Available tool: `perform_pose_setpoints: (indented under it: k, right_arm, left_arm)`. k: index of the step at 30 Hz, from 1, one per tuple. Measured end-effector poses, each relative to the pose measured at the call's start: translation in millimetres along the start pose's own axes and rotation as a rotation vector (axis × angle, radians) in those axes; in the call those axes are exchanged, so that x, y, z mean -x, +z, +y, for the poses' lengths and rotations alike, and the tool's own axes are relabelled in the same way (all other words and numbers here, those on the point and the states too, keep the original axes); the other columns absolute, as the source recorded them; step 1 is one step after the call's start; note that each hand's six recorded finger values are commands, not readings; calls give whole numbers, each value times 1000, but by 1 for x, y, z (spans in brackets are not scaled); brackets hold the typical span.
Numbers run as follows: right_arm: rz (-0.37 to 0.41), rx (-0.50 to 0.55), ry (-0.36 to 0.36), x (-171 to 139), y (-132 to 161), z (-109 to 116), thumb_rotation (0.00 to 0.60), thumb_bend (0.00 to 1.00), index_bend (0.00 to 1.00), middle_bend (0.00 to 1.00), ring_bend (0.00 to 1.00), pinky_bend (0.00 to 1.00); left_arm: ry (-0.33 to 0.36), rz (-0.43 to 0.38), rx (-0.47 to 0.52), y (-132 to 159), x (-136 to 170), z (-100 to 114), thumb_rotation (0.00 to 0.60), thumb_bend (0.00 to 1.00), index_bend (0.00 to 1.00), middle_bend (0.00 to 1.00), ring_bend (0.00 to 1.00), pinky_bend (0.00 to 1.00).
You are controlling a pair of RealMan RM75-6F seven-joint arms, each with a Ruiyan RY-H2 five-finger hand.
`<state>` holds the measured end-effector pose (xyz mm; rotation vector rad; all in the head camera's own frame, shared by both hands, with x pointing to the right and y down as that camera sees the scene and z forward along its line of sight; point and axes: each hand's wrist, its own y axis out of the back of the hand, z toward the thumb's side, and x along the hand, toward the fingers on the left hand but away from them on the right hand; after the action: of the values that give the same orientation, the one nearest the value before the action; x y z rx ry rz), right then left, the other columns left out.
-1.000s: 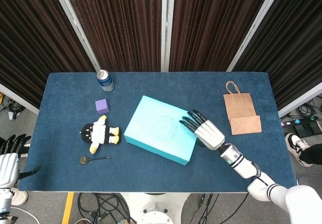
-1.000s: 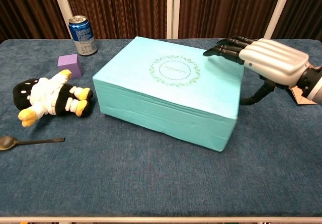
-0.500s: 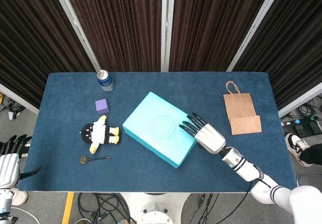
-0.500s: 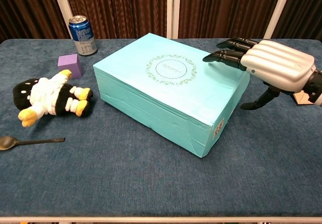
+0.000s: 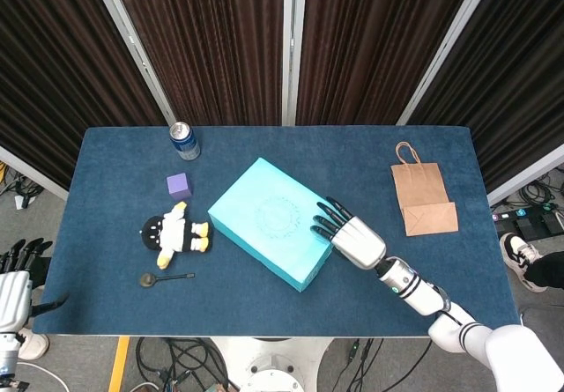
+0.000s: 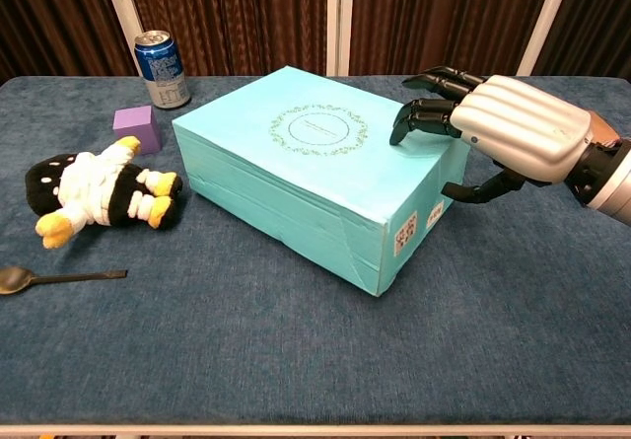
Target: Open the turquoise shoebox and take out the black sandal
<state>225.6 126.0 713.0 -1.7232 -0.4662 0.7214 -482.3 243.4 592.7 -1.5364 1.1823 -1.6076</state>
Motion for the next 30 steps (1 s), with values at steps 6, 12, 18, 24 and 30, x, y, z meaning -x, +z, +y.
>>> perform_pose_setpoints:
  k: [6,12,18,24,30]
  right_arm:
    - [-53,142,-16,1,-3,0,600,430,461,319,104,0]
    - [-168,423,-62,3,-10,4,600,430,461,319,105,0]
    - [-297,739,-107,1,-24,8,600,429,461,319,104,0]
    - [-409,980,-124,-3,-42,7,600,425,460,319,104,0]
    - [-488,1244,-159,-1,-50,10,600,411,444,319,104,0]
  left_arm:
    - [-2,-5,-1,1,-1,0,600,0,164,104,22,124]
    - [-8,-6,-4,1,-1,-1,600,0,164,103,22,124]
    - [-12,-14,-3,4,-2,-1,600,0,164,103,22,124]
    - [-13,-17,-8,6,-3,1,600,0,164,103,22,124]
    - [-15,-24,-12,8,-3,2,600,0,164,103,22,124]
